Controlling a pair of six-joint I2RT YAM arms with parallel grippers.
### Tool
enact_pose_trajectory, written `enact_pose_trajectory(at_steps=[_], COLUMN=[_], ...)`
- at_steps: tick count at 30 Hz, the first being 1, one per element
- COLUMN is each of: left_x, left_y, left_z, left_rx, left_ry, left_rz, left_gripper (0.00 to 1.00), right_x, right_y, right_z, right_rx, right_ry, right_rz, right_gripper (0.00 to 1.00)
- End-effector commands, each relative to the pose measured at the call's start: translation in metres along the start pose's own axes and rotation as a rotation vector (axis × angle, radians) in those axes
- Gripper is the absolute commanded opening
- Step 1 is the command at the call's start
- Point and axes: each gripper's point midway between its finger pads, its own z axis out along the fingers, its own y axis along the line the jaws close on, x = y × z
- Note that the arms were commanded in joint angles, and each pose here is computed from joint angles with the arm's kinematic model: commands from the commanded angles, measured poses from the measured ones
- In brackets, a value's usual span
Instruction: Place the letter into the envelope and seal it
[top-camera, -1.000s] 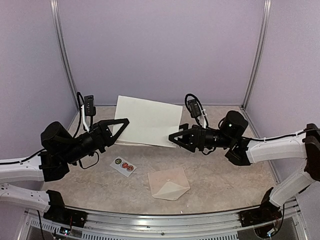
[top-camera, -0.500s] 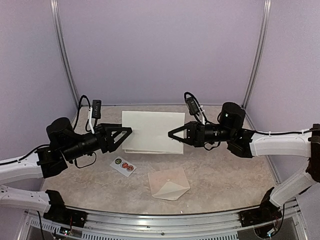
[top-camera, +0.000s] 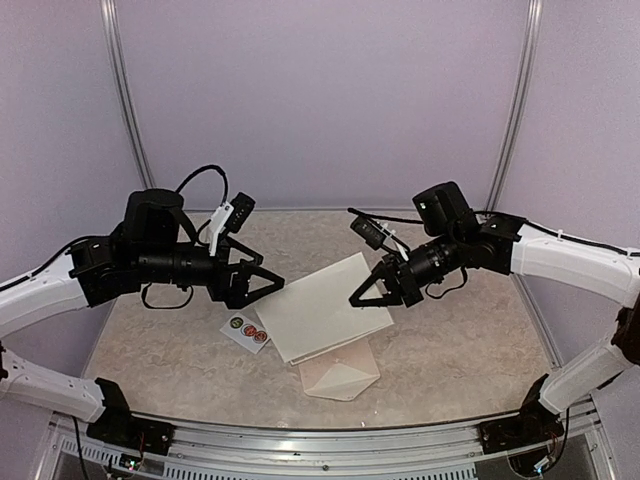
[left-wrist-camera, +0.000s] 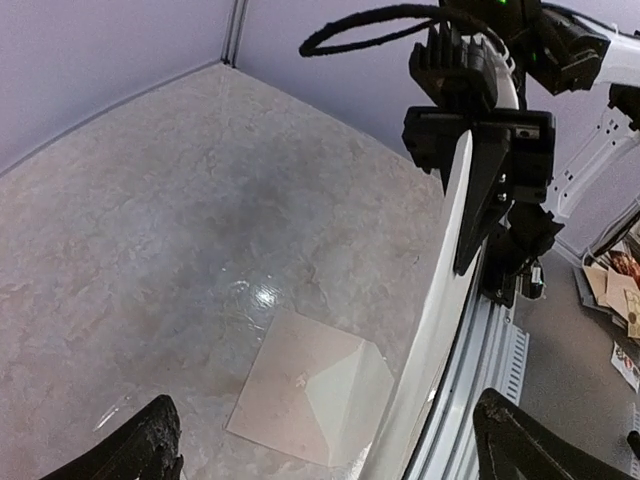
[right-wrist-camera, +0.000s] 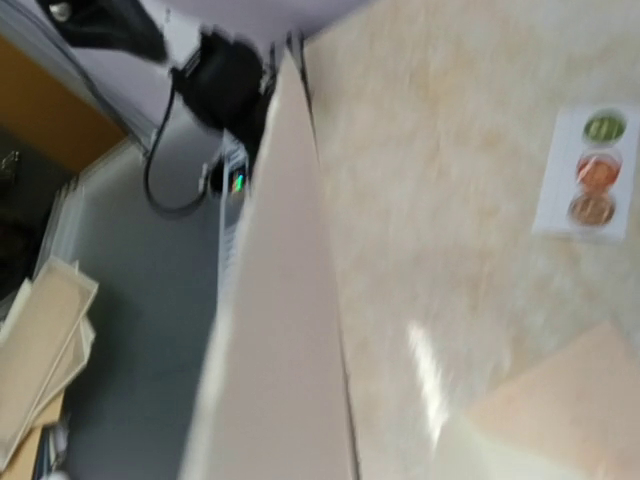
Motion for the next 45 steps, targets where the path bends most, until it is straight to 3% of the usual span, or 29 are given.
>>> enact_pose_trajectory(at_steps=[1,8,20,33,45], left_x=[0.028,0.035,0.037,0.040,0.054], left_y=[-0.024,-0.046,-0.061,-0.066,-0.062], left_z=[0.010,0.026,0.036,0.043,0.050], left_rx=[0.101,0.214,0.302,0.348,0.341], left_ry=[0.150,0.174,0.176,0.177,0.224], left_rz=[0.051,0.031,0.006,-0.015,-0.024], left_gripper=[0.88,0.56,0.40,0.32,0.00], right_x=[0.018,0.021,0.020,0.023,0.023], right_y=[0.013,0.018,0.022,0.021,0.015], right_z=[0.002,0.006,0.010,0.012,0.013], right_rx=[-0.038,-0.048,-0.049,-0.055,-0.028], right_ry=[0.115,0.161,0.180,0.189,0.200], right_rz=[0.000,-0.026,-0.051,-0.050,-0.053], right_gripper=[0.00,0.00,0.00,0.00,0.00])
